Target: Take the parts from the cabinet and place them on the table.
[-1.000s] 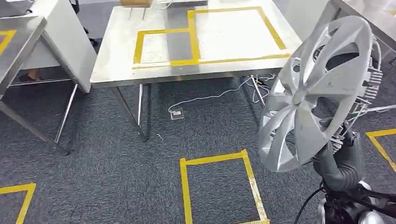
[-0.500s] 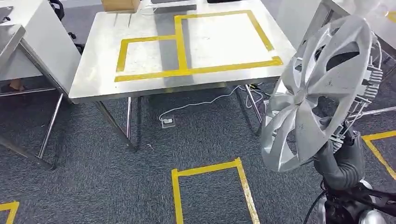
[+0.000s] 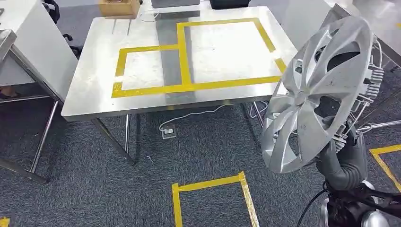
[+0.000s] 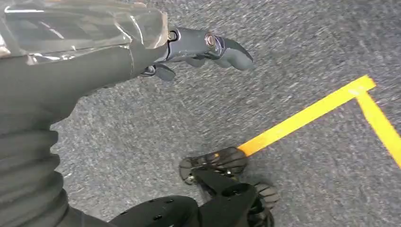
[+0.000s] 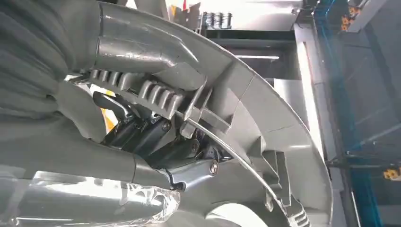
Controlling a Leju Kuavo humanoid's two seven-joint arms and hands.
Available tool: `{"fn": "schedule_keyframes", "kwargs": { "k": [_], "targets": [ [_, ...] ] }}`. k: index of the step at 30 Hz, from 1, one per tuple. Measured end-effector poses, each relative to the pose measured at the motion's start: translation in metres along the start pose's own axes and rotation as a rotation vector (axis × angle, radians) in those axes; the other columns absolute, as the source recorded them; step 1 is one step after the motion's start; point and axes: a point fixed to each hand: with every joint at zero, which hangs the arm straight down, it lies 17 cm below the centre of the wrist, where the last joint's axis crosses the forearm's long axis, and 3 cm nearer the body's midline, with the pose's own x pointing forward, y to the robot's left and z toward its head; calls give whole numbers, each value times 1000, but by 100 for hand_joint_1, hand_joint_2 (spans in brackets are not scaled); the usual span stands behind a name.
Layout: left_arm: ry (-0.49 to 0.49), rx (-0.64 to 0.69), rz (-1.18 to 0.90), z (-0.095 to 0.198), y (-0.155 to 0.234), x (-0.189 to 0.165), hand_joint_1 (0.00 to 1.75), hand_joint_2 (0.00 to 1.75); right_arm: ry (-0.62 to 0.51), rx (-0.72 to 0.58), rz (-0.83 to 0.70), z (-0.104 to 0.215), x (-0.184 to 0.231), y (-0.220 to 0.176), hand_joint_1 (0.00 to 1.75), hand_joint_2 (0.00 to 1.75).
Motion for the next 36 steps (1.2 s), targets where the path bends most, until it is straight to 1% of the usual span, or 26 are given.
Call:
{"fn": "schedule_keyframes", "kwargs": {
  "k": [13,36],
  "targets": [
    [-5,3,-1,-1,1,3,0,175,14,-8,1,5,-2,-1,175,175],
    [-7,9,-2,-2,5,5,0,175,17,-7,10,4,-2,-3,175,175]
  ]
}}
